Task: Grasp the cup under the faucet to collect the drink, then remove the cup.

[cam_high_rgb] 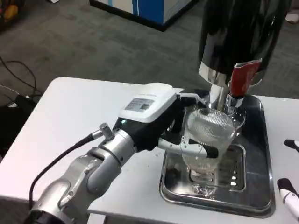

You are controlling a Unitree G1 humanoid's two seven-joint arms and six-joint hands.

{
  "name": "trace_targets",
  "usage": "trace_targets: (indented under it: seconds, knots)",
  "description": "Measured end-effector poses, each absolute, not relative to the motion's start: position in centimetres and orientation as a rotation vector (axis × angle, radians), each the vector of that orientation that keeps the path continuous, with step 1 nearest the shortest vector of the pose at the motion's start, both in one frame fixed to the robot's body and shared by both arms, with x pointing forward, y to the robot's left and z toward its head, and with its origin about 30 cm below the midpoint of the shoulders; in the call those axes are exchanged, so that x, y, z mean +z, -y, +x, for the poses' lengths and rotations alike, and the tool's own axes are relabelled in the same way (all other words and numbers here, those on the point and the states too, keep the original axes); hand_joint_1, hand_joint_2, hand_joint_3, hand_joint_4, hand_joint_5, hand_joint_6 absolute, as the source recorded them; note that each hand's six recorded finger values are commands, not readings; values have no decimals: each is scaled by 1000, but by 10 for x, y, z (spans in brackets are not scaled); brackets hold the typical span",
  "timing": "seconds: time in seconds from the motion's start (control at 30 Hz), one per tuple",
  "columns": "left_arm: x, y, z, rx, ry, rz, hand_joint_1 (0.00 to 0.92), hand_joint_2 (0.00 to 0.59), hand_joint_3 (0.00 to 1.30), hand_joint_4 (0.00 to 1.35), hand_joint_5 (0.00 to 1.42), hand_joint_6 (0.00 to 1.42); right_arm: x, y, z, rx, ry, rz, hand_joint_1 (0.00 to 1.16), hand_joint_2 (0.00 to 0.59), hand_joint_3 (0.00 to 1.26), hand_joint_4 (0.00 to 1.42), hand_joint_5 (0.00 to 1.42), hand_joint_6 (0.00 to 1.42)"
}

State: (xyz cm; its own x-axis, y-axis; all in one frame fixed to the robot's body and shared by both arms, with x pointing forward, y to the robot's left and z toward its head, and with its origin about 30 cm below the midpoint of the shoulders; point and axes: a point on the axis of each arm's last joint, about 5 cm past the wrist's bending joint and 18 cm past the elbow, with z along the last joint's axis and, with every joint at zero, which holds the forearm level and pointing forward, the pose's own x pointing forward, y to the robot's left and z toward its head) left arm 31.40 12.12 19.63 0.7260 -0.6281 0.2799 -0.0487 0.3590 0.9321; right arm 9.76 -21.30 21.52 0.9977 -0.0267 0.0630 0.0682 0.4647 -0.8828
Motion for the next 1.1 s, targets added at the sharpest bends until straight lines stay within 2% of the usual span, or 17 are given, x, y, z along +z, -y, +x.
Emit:
trace_targets:
  seconds: [0.1,0.23,0.4,0.67,0.73,1.1]
  knots:
    - [198,-120,314,-429,694,1166,414,88,948,1030,1198,1397,215,213,98,-58,43,-1084,376,512,96,0,9,0]
    - [201,-120,316,-448,686,1176,372,90,780,838,1028,1293,216,213,99,-55,45,-1081,376,512,104,0,23,0]
    - [204,-121,316,-458,682,1193,311,96,737,744,949,1238,216,212,100,-50,54,-1067,376,512,105,1,27,0]
    - [205,-122,317,-459,666,1208,245,100,648,556,728,1028,216,212,102,-44,59,-1060,375,512,135,12,49,0]
    - [205,-123,317,-458,664,1210,231,101,598,474,630,893,216,212,102,-43,58,-1056,375,512,136,12,49,0]
    - [206,-122,317,-451,655,1222,194,101,511,332,472,646,215,213,105,-32,57,-1040,377,518,162,32,74,0]
